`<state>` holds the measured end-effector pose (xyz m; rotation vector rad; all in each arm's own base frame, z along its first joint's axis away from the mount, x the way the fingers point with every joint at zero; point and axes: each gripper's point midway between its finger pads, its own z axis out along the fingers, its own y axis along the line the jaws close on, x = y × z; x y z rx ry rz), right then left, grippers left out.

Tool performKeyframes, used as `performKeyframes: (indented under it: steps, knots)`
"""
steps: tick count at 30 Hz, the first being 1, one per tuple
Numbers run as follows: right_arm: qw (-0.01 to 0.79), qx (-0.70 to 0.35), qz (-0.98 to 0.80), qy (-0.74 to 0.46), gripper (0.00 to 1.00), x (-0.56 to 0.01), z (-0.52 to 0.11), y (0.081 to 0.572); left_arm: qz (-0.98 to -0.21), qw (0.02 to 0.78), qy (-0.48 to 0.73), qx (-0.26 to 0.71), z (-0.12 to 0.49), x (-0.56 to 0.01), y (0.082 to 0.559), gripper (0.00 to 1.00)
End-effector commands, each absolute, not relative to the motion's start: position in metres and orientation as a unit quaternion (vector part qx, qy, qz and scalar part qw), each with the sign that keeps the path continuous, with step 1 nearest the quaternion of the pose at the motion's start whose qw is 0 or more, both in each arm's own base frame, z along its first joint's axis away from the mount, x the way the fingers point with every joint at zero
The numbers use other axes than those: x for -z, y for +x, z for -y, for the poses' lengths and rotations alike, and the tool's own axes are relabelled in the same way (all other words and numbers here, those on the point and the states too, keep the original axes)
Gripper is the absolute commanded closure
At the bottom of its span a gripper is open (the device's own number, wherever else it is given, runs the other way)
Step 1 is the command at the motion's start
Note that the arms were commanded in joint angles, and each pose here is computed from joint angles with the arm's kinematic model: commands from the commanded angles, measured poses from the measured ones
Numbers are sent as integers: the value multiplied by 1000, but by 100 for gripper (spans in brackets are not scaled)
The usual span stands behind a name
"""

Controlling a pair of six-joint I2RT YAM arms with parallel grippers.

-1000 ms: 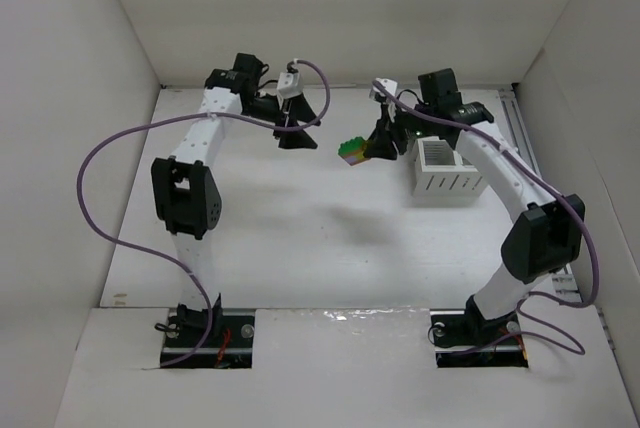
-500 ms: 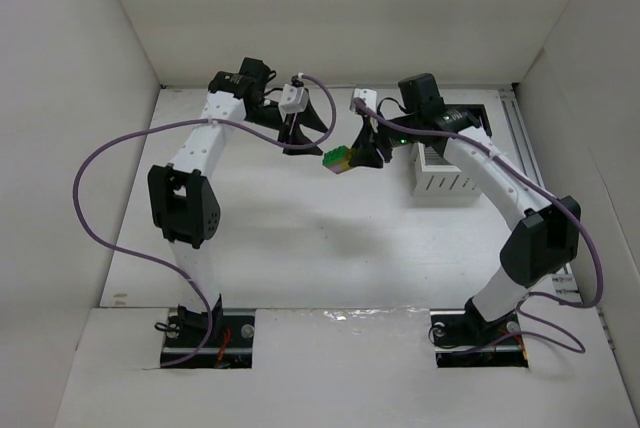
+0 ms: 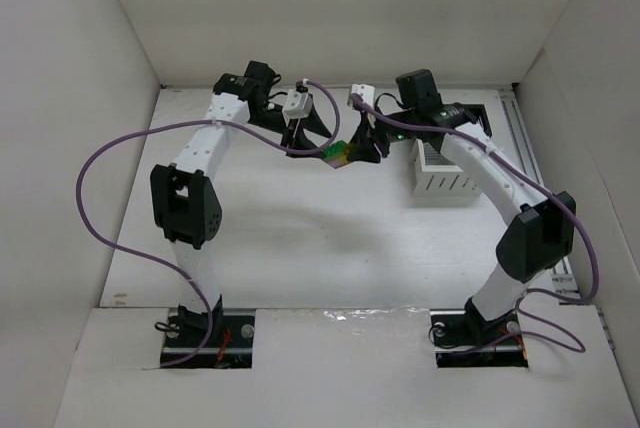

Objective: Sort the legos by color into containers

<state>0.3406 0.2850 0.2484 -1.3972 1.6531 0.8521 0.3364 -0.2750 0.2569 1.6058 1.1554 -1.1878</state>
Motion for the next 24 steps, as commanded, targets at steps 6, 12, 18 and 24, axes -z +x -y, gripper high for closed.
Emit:
performKeyframes:
  steps: [6,12,18,24]
  knots:
    - [433,-335,-619,-563,100,-275,-301,350,-432,427,642,469,274,-281,323,51]
    - [438,-337,-614,-564,100,-278,-306,351,-434,424,640,471,274,-278,325,51]
    - [440,-338,-609,-567,100,-282,-310,349,-435,423,640,471,275,-276,327,51]
    - [444,-337,-606,-568,100,-283,-311,351,-443,416,635,477,275,-273,328,51]
